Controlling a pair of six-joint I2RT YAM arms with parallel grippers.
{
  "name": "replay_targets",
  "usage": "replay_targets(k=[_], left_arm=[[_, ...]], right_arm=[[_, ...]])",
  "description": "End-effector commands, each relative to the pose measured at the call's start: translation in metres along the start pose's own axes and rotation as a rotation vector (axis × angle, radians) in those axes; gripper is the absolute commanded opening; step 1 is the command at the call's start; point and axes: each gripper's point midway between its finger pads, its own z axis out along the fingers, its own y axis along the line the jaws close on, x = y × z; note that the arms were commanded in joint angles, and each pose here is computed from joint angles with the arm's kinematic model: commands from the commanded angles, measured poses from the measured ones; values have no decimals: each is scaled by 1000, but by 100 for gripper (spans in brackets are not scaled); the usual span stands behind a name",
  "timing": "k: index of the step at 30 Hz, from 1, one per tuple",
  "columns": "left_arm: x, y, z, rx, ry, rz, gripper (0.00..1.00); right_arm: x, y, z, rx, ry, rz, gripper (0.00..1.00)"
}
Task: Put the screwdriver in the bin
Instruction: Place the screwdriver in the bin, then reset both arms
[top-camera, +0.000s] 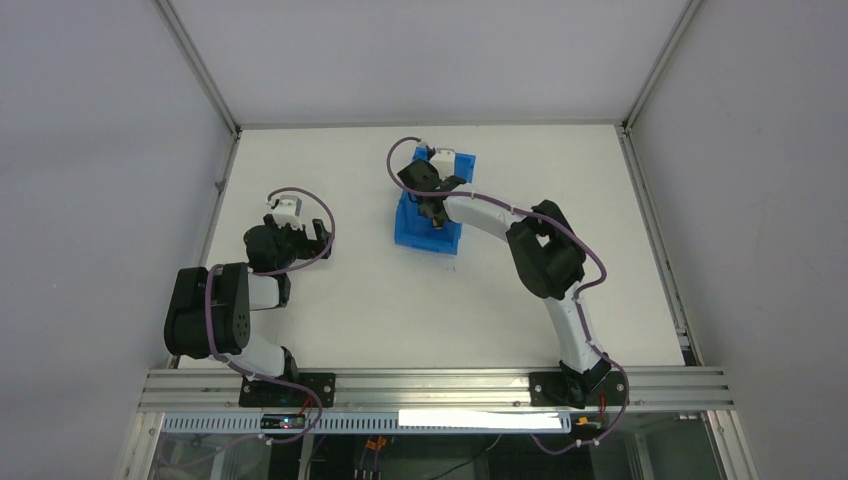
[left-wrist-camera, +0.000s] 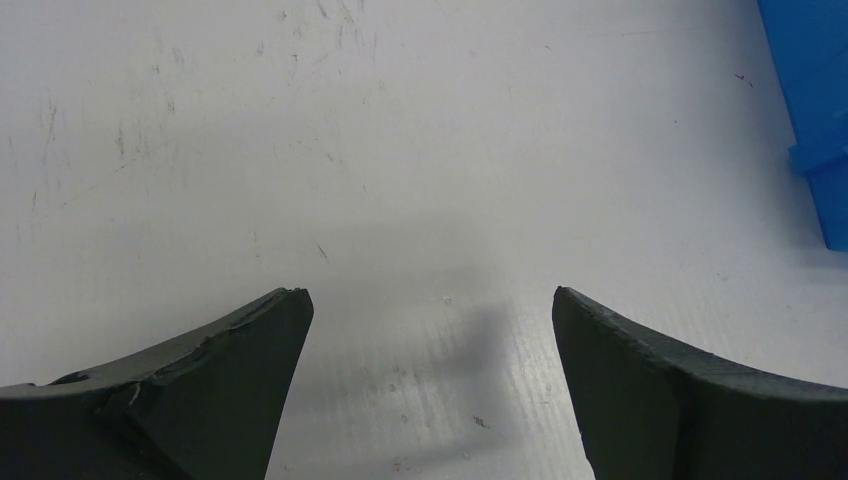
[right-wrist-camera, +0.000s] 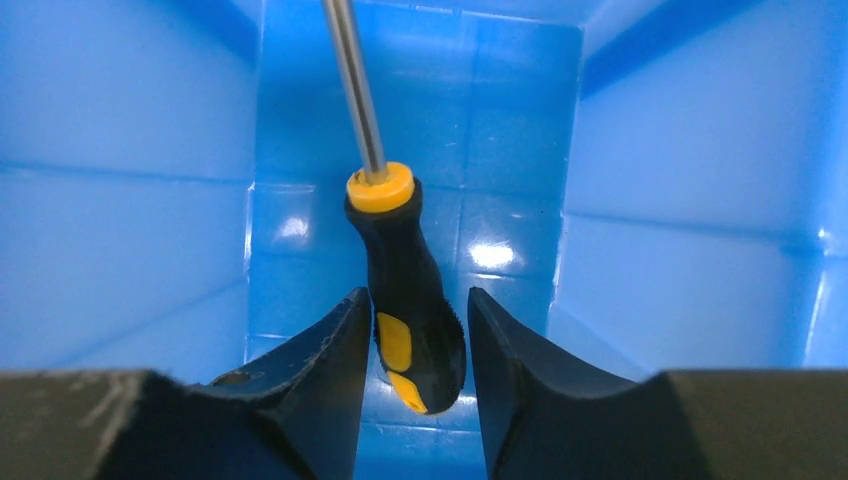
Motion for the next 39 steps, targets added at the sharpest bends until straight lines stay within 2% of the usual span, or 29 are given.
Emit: replay_targets(k=[1, 4, 6, 8, 22, 30, 32, 34, 35, 39], left_arm=[[-12, 1, 0, 7, -44, 28, 99], [-12, 1, 0, 7, -44, 28, 99], [-12, 1, 0, 7, -44, 28, 99], [-12, 1, 0, 7, -44, 28, 99], [-12, 1, 0, 7, -44, 28, 99], [-12, 1, 0, 8, -45, 28, 99], [-12, 1, 0, 7, -45, 28, 99], [-12, 2, 0, 7, -44, 28, 99], [-12, 1, 0, 8, -44, 28, 99], [-12, 1, 0, 7, -44, 28, 99]], right_arm=[[-33, 8, -24, -62, -58, 64, 45], [-46, 7, -38, -70, -78, 73, 48], [-54, 5, -46, -73, -88, 80, 60], [-61, 4, -55, -77, -99, 84, 64], [-147, -5, -140, -145, -281, 48, 67], [-194, -15, -189, -183, -392, -46, 68], [-203, -19, -199, -180, -403, -70, 76], [-208, -22, -206, -177, -409, -99, 93], [-209, -22, -209, -179, -408, -119, 97], [-213, -30, -213, -167, -414, -191, 99]])
